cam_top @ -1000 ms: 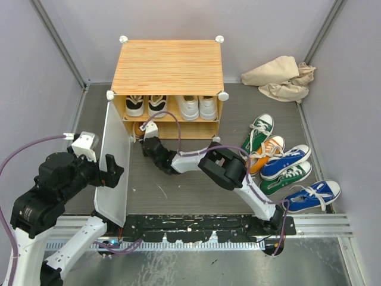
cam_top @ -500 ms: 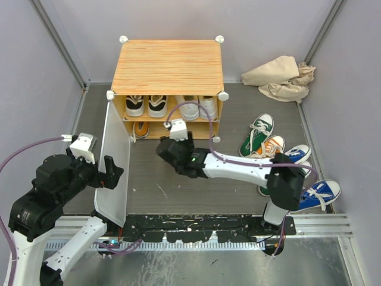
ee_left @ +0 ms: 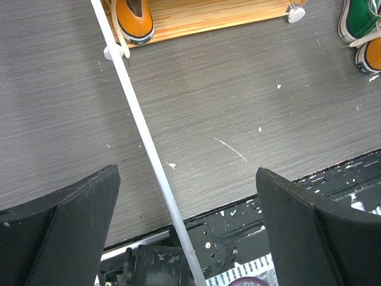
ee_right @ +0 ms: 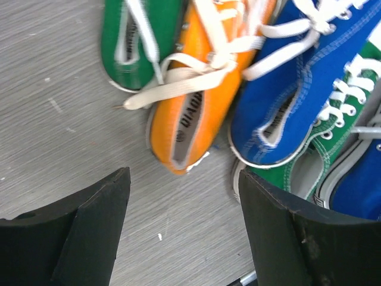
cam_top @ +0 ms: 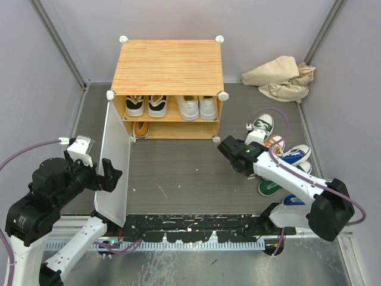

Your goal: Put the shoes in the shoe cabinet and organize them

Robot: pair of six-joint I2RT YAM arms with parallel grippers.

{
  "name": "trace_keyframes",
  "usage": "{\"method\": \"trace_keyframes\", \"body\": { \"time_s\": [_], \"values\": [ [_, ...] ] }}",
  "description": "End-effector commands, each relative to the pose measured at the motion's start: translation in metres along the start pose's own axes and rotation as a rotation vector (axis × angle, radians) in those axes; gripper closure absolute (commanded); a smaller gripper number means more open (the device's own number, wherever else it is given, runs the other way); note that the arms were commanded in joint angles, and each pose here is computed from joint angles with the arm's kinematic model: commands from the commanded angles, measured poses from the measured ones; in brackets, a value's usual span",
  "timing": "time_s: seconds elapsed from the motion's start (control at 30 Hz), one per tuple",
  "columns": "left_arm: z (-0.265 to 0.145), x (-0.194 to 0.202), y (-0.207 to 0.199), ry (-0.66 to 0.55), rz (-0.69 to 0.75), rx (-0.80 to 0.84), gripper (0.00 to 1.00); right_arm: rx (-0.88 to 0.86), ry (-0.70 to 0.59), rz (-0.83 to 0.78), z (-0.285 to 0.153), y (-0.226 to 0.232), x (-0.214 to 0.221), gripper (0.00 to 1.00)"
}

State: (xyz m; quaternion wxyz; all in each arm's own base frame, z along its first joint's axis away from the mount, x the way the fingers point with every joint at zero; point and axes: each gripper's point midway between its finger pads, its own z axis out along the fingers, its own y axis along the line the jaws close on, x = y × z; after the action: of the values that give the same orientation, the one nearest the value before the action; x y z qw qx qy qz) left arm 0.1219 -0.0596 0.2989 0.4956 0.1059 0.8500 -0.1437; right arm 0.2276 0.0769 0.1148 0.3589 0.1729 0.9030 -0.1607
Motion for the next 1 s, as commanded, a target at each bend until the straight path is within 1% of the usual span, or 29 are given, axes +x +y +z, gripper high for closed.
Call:
{"method": "trace_keyframes", "body": {
  "time_s": [0.0,0.23,0.37,0.53,0.67,0.73,0.83,0.87,0.9,0.93,0.97],
  "values": [
    [-0.008,-0.013,-0.005,-0.054,0.003,0.029,0.02,-0.017,0.011,0.111,0.01,-0.013,-0.004,0.23],
    [-0.005,-0.013,-0.005,-0.05,-0.004,0.026,0.02,-0.081,0.023,0.116,0.027,0.001,-0.003,0.32],
    [-0.003,-0.013,-0.005,-0.045,-0.008,0.025,0.02,-0.073,0.075,0.106,0.04,0.001,0.012,0.39],
    [-0.003,-0.012,-0.005,-0.037,-0.007,0.023,0.02,-0.076,0.116,0.148,0.054,-0.001,0.03,0.41],
    [-0.003,-0.012,-0.005,-0.033,-0.007,0.019,0.02,-0.063,0.132,0.173,0.065,-0.007,0.038,0.46],
    [-0.003,-0.012,-0.005,-0.034,-0.008,0.019,0.02,-0.05,0.131,0.168,0.068,-0.01,0.04,0.53],
    [-0.003,-0.011,-0.005,-0.033,-0.011,0.019,0.02,-0.04,0.128,0.161,0.07,-0.012,0.041,0.71],
    [-0.003,-0.011,-0.005,-0.034,-0.011,0.02,0.02,-0.042,0.126,0.159,0.069,-0.012,0.04,0.79],
    [-0.003,-0.011,-0.005,-0.034,-0.013,0.021,0.02,-0.046,0.123,0.157,0.068,-0.013,0.039,0.91],
    [-0.003,-0.01,-0.005,-0.034,-0.014,0.022,0.02,-0.053,0.116,0.159,0.066,-0.013,0.036,0.98],
    [-0.004,-0.011,-0.005,-0.038,-0.013,0.023,0.02,-0.064,0.109,0.158,0.063,-0.013,0.033,0.99]
  ]
}}
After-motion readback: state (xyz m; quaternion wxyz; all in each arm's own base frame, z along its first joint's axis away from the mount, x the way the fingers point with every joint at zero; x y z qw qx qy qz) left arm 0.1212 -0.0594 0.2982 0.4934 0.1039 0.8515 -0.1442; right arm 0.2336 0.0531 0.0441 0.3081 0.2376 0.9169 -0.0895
